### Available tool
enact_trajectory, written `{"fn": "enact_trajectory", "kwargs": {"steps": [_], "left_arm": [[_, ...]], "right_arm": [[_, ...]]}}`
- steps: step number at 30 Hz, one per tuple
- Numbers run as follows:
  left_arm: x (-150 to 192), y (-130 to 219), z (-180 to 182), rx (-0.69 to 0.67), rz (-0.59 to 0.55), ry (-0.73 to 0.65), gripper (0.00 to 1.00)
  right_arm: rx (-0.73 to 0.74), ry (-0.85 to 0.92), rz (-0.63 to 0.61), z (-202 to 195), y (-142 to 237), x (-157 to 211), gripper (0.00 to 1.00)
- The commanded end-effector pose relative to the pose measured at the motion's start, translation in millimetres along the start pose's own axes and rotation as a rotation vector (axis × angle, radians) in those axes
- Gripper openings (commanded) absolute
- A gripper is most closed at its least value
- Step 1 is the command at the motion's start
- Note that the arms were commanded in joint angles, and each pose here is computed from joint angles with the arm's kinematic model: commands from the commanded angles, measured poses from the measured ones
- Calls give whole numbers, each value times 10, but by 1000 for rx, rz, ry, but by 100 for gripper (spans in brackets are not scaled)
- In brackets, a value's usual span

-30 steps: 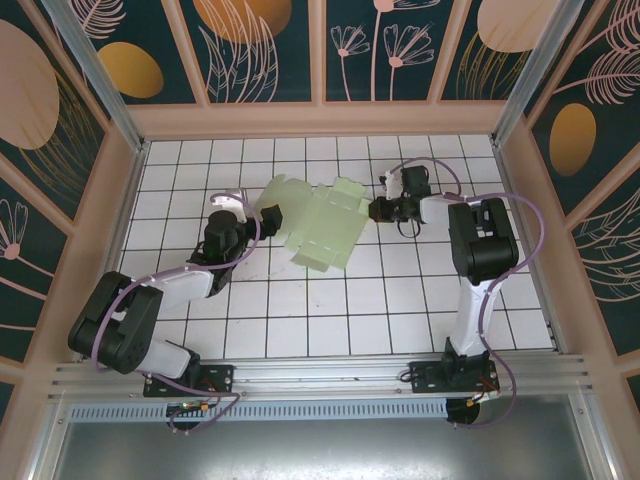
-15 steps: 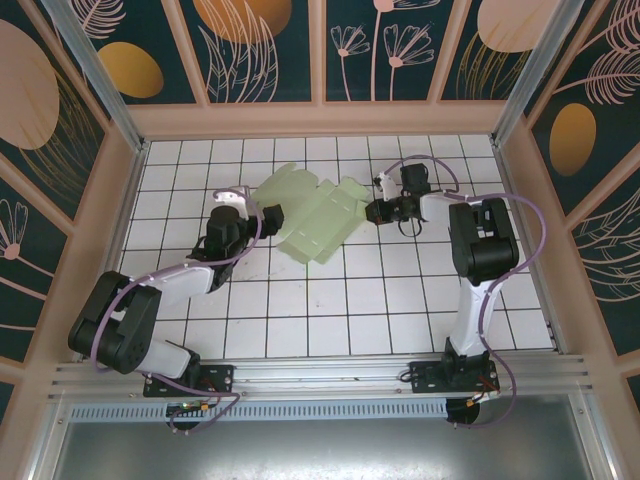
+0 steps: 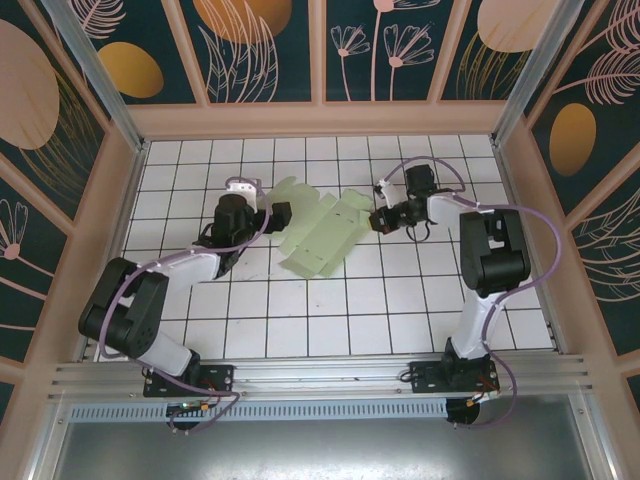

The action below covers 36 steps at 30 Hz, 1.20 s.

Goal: Fold the paper box

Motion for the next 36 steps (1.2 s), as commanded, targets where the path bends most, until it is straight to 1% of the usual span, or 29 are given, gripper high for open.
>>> {"fn": "enact_trajectory", "kwargs": {"steps": [1,2,4,5,7,8,9,11,15,17,20,23,25,27,29,30,33,36], "left_arm": [[-27,-157,-95,65,38,21,99],[-37,-236,-113,77,59,42,99],[-24,-370,-152,103,108,79,99],[66,-477,-158,113,155,104,97],[117,-587,-213,158,192,139,88],[199,-625,-225,173,217,161,81],[131,-678,-251,187,207,175,74],[197,-770,-273,208,243,206,63],[369,-945,-334,247,355,247,54],[430,-999,-407,277,387,247,46],[505,-1048,-448,277,428,242,45],[682,-1082,-337,181,508,251,43],[793,-1065,-271,132,542,257,42],[870,-1032,-233,102,555,273,43],[950,-997,-191,70,566,300,49],[988,-986,-182,61,573,310,49],[1064,-942,-158,40,577,349,49],[1102,-916,-147,29,579,370,50]], "right_arm": [[4,-21,-56,-25,221,-46,9],[10,-39,-94,-39,263,-105,29],[12,-79,-188,-50,379,-211,60],[4,-106,-245,-50,470,-264,69],[-8,-175,-334,-81,628,-303,76],[-4,-217,-381,-102,709,-315,77],[-1,-252,-414,-119,765,-298,77],[7,-321,-478,-110,872,-236,77],[-11,-437,-512,-47,916,-24,77],[-27,-481,-509,-10,910,88,76],[-31,-522,-487,50,850,216,76],[-24,-594,-459,65,734,327,76],[-36,-639,-441,65,647,385,76],[-64,-699,-425,66,556,426,76],[-114,-746,-413,102,452,456,76],[-134,-768,-412,119,416,461,76],[-203,-822,-404,178,288,470,72],[-251,-832,-381,259,163,445,66]]}}
Point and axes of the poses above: each hand's point on the last joint's axis, 136 mm out from that joint toward the fingers, its own y axis back along the fingers, its own z axis along the line the jaws close on, x = y × z, the point moved 5 cm from there along y, back along the fingers, and after that the axes turned 10 degrees about -y, right-handed, at the moved point
